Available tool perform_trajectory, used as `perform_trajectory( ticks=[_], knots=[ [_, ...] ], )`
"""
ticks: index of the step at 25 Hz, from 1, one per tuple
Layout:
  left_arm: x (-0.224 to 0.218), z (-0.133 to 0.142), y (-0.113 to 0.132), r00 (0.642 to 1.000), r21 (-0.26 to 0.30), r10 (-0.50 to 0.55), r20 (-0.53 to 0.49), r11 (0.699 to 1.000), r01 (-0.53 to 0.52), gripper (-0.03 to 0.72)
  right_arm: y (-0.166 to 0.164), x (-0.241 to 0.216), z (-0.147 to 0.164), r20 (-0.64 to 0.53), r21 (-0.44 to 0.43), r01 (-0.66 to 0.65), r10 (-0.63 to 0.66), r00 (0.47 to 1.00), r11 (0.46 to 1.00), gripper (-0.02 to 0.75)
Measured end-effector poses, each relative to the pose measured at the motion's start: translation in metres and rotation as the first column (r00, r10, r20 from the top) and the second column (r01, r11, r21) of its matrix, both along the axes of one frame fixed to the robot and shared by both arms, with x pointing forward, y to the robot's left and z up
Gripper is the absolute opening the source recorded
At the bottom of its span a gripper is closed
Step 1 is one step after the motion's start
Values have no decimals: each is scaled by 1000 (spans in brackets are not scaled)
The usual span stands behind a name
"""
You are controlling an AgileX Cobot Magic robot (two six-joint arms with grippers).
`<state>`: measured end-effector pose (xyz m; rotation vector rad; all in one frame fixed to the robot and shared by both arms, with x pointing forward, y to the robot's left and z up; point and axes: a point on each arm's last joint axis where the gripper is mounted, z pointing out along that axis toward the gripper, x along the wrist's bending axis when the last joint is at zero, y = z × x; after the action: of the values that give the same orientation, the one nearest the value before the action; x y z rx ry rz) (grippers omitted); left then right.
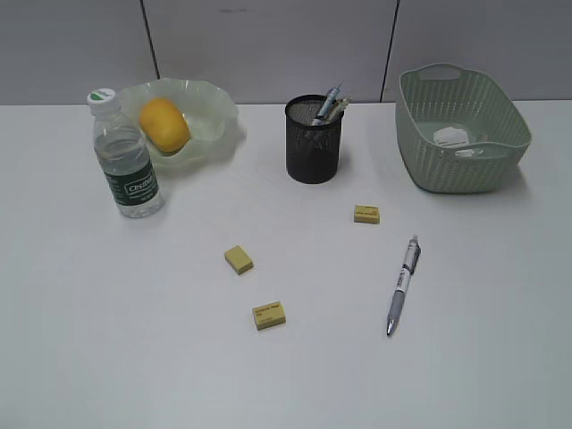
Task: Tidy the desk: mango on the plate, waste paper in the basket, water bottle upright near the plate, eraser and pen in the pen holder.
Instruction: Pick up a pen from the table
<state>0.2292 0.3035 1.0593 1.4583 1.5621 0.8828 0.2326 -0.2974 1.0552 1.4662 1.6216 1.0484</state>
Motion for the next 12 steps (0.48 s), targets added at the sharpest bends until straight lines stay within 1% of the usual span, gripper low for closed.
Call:
perform_trajectory(
  ticks=[3,5,7,12],
  knots=[
    [0,0,1,1000,5,4,0,1000,-4,577,0,0,0,0,0,0,0,1000,1000,363],
    [0,0,1,1000,6,4,0,1000,-4,617,0,0,0,1,-5,-2,2,1000,1000,363],
    [0,0,1,1000,7,5,0,1000,-5,614,0,0,0,0,0,0,0,1000,1000,363],
    [0,0,1,1000,7,5,0,1000,-5,512,0,0,0,0,0,0,0,1000,1000,363]
  ],
)
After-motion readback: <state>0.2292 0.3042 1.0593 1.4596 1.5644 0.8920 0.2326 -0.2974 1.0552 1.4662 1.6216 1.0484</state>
